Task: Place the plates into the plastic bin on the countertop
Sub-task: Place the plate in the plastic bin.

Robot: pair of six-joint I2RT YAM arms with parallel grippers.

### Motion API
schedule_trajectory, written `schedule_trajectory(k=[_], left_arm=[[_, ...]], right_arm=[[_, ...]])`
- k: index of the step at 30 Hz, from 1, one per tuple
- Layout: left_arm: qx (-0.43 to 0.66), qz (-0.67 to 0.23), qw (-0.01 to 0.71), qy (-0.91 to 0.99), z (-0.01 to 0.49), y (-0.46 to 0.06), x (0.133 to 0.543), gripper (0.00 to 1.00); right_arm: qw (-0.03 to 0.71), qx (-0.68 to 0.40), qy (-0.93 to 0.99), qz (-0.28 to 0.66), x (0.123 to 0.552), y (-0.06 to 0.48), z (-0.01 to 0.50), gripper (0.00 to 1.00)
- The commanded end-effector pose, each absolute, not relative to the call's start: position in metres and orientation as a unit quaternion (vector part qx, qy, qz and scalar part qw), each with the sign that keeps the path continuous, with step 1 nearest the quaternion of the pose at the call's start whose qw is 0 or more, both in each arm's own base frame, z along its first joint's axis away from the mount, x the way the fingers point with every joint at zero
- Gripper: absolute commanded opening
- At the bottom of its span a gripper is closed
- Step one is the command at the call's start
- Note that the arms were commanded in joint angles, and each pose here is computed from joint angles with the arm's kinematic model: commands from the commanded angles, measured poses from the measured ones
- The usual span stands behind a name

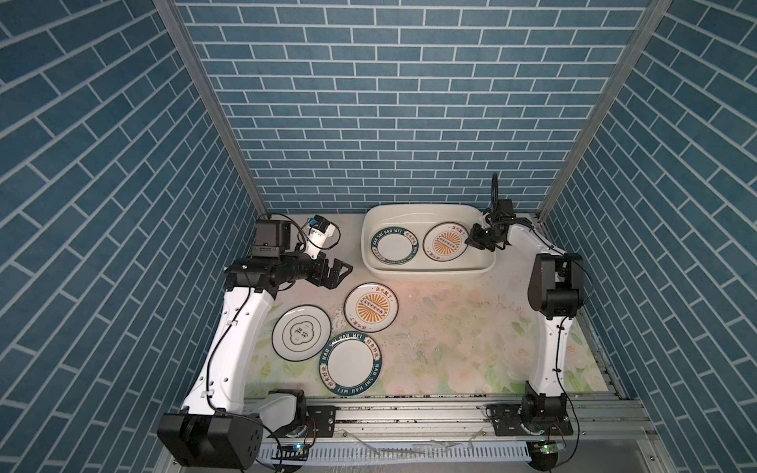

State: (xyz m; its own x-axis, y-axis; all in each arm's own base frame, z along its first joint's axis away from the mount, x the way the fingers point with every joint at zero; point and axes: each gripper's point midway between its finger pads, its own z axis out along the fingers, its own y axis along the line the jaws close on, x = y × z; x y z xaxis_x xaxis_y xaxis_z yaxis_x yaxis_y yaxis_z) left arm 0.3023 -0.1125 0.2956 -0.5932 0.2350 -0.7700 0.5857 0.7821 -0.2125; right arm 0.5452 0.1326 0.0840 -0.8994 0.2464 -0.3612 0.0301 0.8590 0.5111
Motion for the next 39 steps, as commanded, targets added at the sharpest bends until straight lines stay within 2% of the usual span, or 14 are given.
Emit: schedule_trajectory(k=[1, 39], left_arm=[[0.239, -0.234, 0.388, 0.859, 0.299, -0.113, 0.302, 1.00], [0.235, -0.249, 0.388, 0.856, 0.300, -0.117, 0.302, 1.00]], right_arm=[[0.180, 0.069, 0.955, 0.226, 0.536, 0.128, 0.054, 0.04], [0.157, 0.098, 0.959, 0.215, 0.528, 0.114, 0.035, 0.16]])
